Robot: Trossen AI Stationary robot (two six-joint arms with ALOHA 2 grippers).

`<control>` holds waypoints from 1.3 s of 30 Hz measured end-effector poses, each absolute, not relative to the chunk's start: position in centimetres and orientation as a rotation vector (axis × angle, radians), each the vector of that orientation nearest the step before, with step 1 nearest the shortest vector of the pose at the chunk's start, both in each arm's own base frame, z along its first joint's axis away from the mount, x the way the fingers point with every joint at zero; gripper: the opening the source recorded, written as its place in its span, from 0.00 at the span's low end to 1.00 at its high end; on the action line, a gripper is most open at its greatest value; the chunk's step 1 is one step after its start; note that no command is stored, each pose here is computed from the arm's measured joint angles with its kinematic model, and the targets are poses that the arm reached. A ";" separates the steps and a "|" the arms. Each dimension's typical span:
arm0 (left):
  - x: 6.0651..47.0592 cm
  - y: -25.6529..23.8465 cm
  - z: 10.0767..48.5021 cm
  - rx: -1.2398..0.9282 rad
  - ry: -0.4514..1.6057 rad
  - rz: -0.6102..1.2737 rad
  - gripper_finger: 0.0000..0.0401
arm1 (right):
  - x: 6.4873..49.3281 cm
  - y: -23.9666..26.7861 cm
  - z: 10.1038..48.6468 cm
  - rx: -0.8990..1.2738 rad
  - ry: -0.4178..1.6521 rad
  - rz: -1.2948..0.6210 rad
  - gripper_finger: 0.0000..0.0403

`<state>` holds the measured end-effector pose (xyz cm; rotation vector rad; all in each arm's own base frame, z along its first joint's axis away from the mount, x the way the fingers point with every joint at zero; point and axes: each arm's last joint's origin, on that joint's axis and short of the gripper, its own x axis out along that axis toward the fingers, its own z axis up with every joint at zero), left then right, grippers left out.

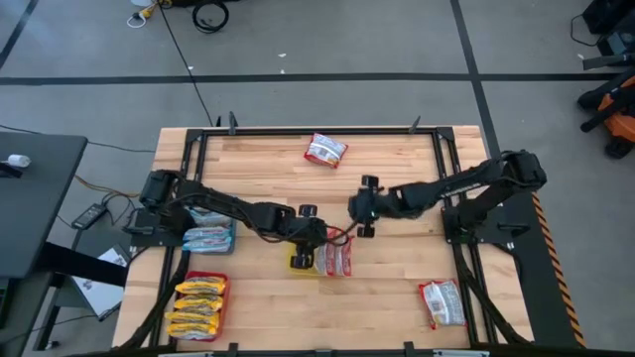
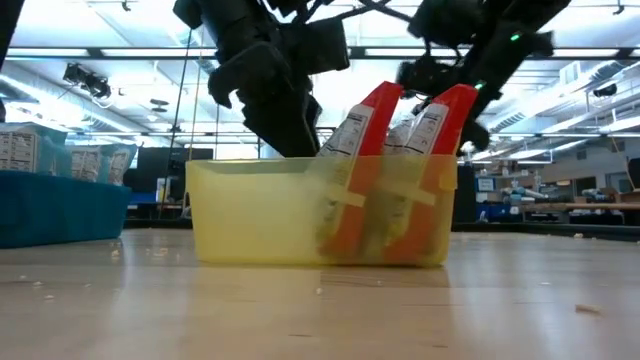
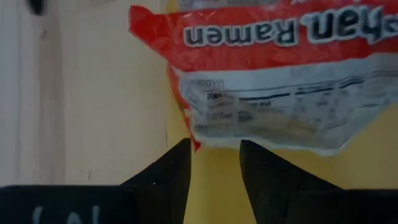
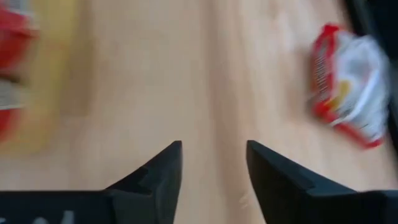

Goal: Sort Maruchan noodles
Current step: Move the yellow bin to the center, then put the top red noodle pack into the yellow bin

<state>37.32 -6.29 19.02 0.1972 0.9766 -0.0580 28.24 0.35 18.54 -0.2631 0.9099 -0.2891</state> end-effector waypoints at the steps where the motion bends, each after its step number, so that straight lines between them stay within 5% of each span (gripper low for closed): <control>1: 37.1 -6.2 19.3 0.200 0.996 -0.048 0.35 | 28.4 -0.3 18.6 -0.285 0.905 -0.297 0.50; 8: 33.4 -5.3 21.0 0.158 1.103 0.076 0.35 | 30.9 -5.2 17.1 -0.252 0.780 -0.520 0.63; 17: 29.5 -6.2 21.2 0.079 0.845 0.040 0.35 | 35.7 -11.2 13.4 -0.335 0.976 -0.669 0.57; 25: 28.4 -8.6 22.4 0.133 0.641 0.064 0.35 | 36.6 -14.8 13.0 -0.185 1.015 -0.690 0.40; 34: 27.7 -9.6 22.7 0.242 0.574 0.315 0.35 | 35.7 -15.8 13.8 -0.144 1.020 -0.701 0.04; 39: 27.5 -9.2 22.3 0.299 0.580 0.396 0.35 | 35.2 -14.0 18.1 -0.150 0.941 -0.675 0.02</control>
